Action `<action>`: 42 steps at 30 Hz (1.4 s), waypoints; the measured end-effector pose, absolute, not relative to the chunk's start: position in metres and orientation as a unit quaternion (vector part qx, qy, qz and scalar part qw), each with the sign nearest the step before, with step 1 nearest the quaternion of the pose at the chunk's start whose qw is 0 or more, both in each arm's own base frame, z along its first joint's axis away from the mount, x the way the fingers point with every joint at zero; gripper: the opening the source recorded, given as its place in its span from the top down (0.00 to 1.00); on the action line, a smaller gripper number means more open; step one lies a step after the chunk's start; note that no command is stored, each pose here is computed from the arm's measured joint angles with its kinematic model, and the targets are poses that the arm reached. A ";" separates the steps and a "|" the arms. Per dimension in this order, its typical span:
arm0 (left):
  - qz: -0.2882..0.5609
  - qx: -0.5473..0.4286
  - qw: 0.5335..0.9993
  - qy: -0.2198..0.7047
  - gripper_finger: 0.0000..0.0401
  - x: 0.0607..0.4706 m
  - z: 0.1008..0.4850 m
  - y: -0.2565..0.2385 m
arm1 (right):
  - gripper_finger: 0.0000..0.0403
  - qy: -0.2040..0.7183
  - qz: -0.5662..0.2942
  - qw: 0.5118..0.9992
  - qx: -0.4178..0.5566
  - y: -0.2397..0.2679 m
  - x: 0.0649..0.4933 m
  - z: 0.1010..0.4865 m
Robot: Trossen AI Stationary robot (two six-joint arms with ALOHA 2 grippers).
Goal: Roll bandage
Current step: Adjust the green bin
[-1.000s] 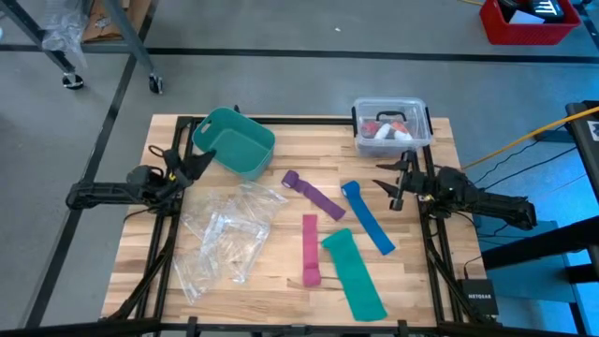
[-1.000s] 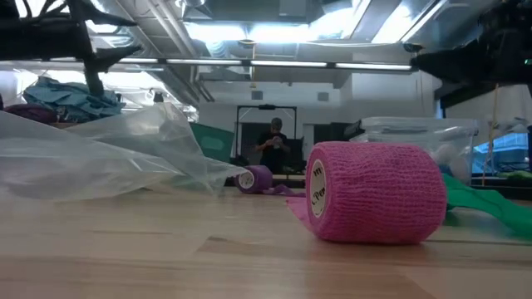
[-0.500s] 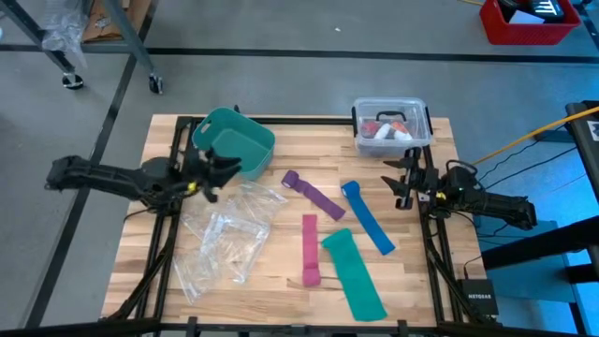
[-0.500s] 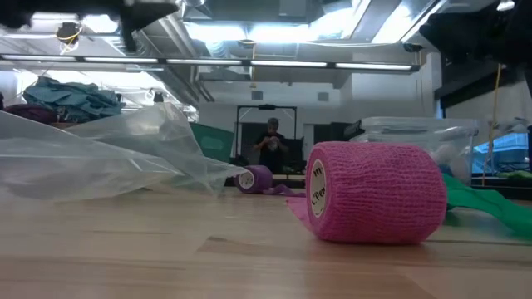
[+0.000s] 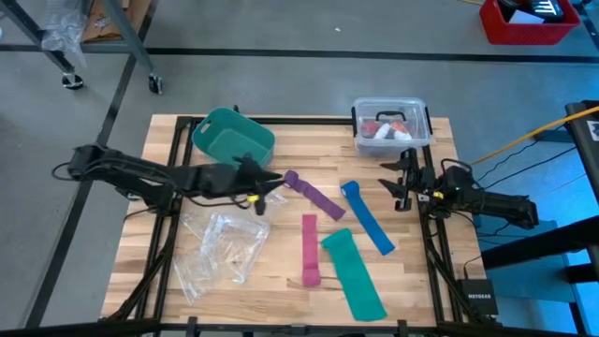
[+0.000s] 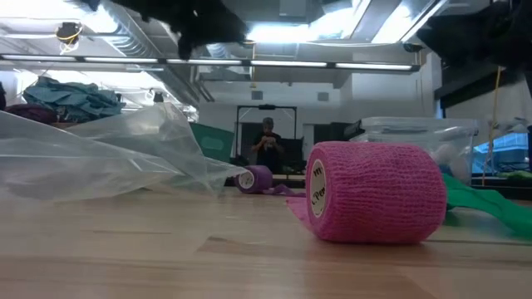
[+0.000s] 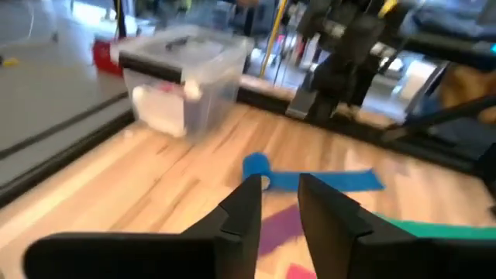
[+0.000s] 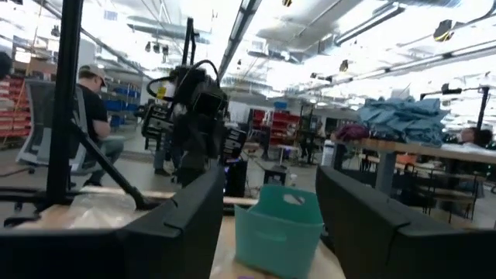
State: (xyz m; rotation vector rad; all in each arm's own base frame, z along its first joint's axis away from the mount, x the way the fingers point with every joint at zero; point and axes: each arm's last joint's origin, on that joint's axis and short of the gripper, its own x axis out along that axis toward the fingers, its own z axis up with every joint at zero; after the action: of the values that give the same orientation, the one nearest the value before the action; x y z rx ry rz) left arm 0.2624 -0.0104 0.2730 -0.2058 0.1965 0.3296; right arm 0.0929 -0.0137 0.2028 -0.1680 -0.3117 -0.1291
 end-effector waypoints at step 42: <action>0.320 -0.261 0.849 0.329 1.00 0.325 0.194 0.047 | 0.99 0.265 0.056 0.961 0.059 -0.010 0.222 0.202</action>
State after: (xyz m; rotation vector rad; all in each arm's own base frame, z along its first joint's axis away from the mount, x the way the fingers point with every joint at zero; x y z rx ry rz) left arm 0.3252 0.0473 0.1936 -0.5503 0.6931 0.6740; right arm 0.2219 -0.0095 0.2022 0.1188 0.5380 0.1133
